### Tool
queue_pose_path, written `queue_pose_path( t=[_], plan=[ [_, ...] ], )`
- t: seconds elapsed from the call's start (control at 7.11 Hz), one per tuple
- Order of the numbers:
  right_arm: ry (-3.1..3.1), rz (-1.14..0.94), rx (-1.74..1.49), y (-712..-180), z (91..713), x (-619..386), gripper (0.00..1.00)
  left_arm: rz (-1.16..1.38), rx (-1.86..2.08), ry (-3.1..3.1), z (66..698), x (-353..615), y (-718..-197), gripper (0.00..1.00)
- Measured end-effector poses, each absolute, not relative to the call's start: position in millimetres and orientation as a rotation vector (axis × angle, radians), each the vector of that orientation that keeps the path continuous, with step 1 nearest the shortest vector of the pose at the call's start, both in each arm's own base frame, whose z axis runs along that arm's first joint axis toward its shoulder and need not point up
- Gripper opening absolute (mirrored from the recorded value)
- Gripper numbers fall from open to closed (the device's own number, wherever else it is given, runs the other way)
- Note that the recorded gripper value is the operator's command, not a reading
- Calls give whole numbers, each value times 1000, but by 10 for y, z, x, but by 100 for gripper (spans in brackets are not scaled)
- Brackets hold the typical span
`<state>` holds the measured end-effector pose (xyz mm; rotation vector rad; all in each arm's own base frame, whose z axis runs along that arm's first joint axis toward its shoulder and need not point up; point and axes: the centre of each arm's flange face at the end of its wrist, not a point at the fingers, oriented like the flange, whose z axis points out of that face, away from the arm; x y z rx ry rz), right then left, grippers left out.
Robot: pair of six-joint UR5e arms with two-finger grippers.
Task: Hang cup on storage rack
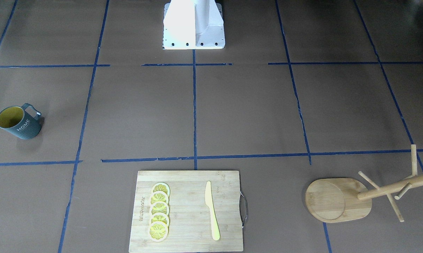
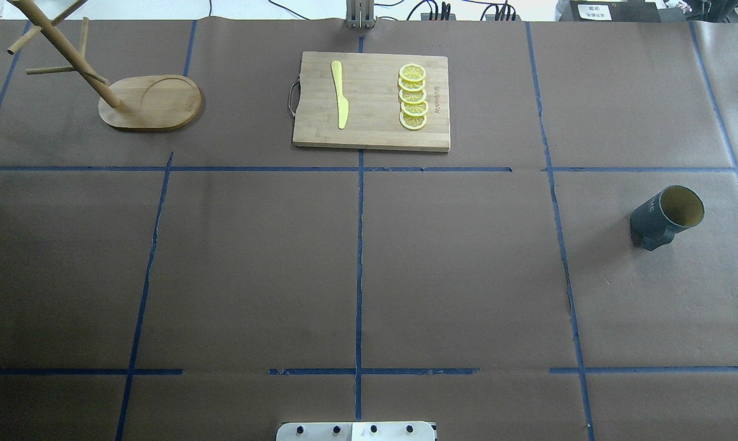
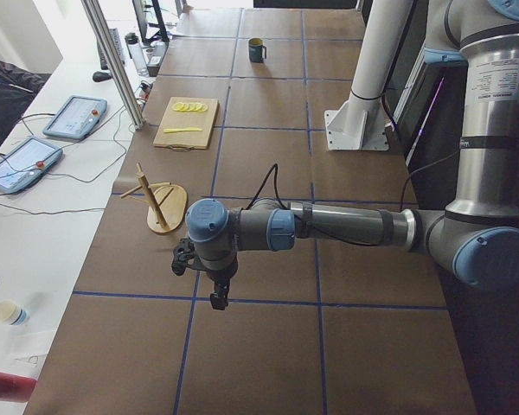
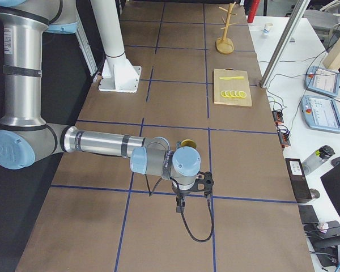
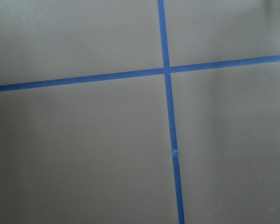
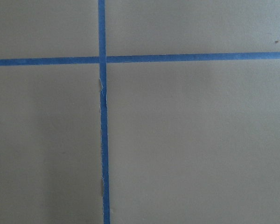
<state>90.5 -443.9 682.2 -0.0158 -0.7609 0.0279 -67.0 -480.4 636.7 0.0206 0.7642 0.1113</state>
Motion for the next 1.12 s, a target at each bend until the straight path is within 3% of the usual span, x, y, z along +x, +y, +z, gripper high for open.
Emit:
queue_pose_path(
  t=[1.12],
  plan=[
    [-782,-42,72,-4872,6148,588,100,116,31,764,6314,-672,-4815,100]
  ],
)
